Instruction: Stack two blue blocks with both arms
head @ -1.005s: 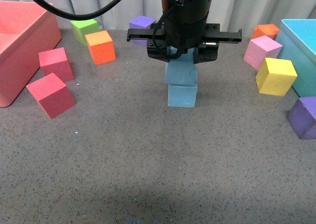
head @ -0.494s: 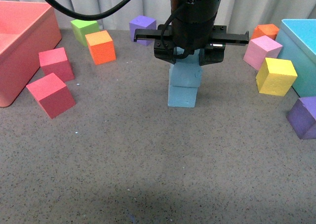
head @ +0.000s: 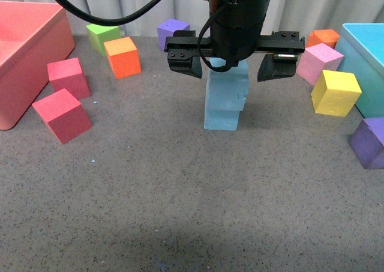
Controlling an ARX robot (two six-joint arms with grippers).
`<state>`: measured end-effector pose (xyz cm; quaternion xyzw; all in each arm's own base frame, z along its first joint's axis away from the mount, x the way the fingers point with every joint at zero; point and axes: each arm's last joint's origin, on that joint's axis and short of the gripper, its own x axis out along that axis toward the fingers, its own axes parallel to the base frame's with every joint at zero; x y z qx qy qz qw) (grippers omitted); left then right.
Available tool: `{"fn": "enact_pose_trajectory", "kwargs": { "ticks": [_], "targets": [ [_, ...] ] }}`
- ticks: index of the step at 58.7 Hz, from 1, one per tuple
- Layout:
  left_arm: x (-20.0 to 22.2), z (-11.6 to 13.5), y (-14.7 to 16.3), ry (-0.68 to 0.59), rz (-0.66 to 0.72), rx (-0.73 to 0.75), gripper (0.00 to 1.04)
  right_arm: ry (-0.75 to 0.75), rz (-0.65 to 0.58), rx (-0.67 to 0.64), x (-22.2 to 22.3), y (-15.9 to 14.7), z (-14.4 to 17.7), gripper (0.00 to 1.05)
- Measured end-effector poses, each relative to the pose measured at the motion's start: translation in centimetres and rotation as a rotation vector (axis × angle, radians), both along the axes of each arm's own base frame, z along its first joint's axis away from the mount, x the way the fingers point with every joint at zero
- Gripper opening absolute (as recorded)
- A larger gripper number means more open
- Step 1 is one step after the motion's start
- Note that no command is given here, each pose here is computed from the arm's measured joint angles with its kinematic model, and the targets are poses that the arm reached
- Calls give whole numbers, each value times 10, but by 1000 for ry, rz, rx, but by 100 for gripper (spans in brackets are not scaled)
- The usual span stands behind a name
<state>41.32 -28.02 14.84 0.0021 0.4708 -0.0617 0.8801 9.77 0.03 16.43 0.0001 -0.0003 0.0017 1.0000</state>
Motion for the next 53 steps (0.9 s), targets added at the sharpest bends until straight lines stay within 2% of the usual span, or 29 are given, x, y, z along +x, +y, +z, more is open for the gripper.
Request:
{"fn": "enact_pose_trajectory", "kwargs": {
  "ticks": [7,18,23,27,36,42,51,53],
  "targets": [
    [0,8,1,-26,0,-21,98,0,0,0,0,0,0,95],
    [-6,36,13,-107,32,-71,98,0,0,0,0,0,0,95],
    [-10,36,29,-426,73,19,84,0,1,0,0,0,0,95],
    [-25,29,54,-595,79,47,73,0,1,0,0,0,0,95],
    [-67,32,123,-937,140,-40,48,0,-2,0,0,0,0,95],
    [-98,38,160,-1010,156,-45,31,0,-1,0,0,0,0,95],
    [-137,25,197,-975,138,-20,4,0,0,0,0,0,0,95],
    [-143,21,202,-973,130,-20,4,0,0,0,0,0,0,95]
  ]
}}
